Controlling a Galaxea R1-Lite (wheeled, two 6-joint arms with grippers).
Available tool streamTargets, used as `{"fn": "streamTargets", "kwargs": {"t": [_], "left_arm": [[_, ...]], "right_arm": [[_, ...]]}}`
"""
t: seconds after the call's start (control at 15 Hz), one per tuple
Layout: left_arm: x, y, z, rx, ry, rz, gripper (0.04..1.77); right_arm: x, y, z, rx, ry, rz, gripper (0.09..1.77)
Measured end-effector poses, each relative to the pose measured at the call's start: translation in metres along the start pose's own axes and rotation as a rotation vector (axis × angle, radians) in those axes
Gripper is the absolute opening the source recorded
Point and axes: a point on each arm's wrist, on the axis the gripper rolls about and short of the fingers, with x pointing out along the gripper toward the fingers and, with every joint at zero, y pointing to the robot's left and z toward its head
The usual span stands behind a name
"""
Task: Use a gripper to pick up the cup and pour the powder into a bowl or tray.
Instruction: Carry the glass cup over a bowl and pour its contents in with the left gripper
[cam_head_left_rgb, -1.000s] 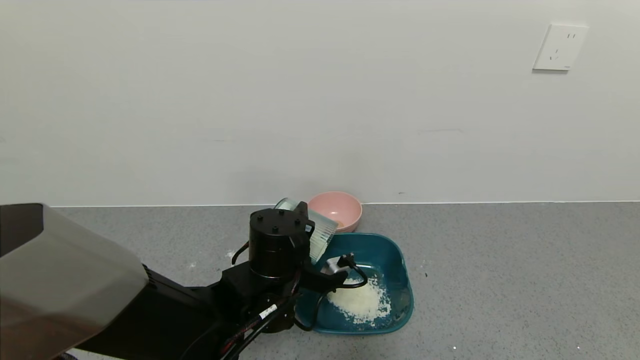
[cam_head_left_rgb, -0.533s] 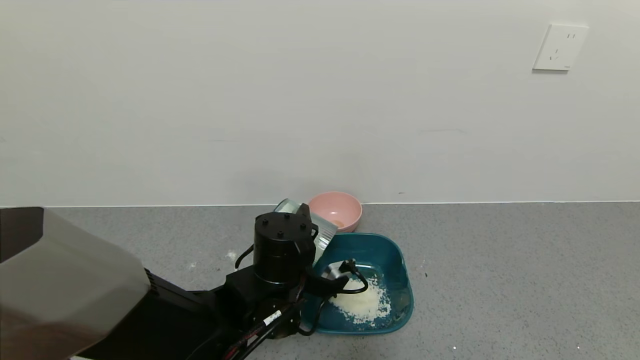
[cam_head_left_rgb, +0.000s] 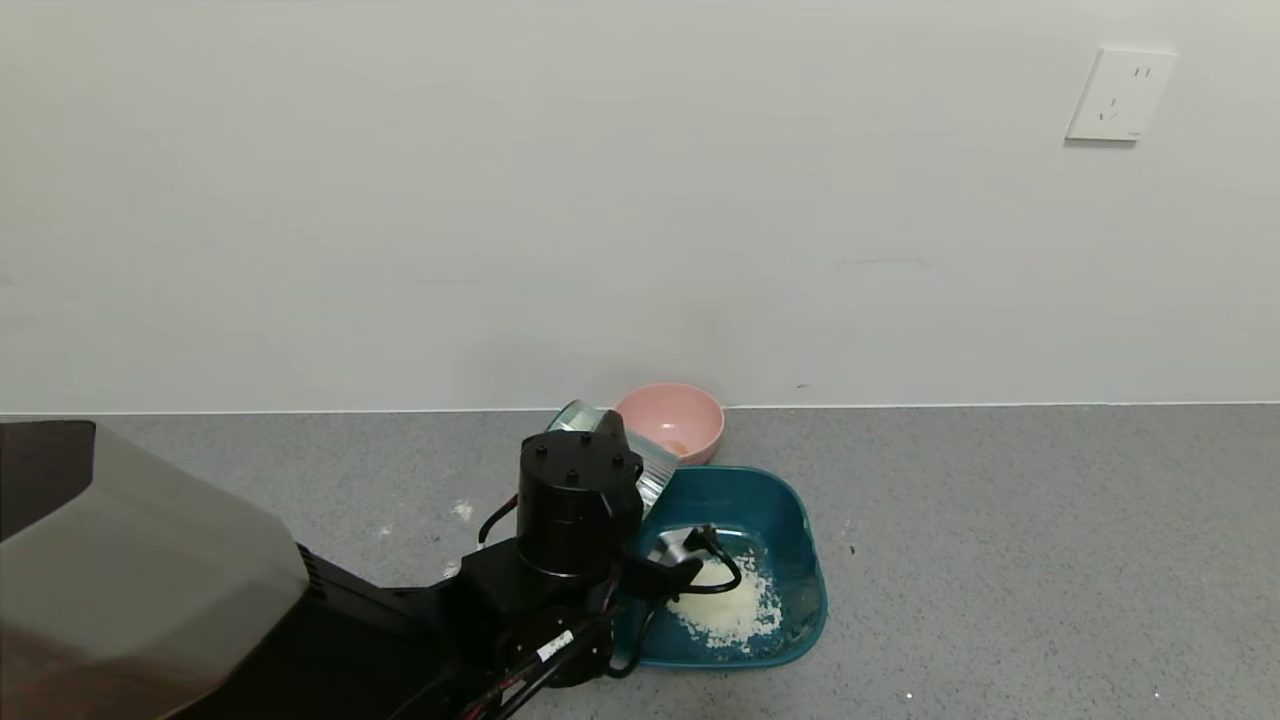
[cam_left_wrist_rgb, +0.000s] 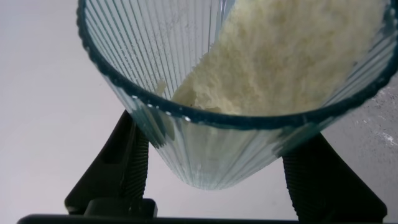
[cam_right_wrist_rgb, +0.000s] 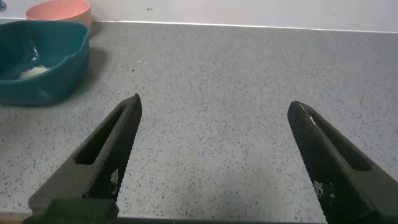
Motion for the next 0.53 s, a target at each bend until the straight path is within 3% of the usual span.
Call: {"fn": "streamTargets", "kwargs": {"t": [0.53], "left_arm": [[-0.0005,-0.0001,0.0025,0.003,-0.001,0.0,1.25]], "right_arm": [[0.0,0.0,0.0,0.0,0.001,0.0,1.71]]}}
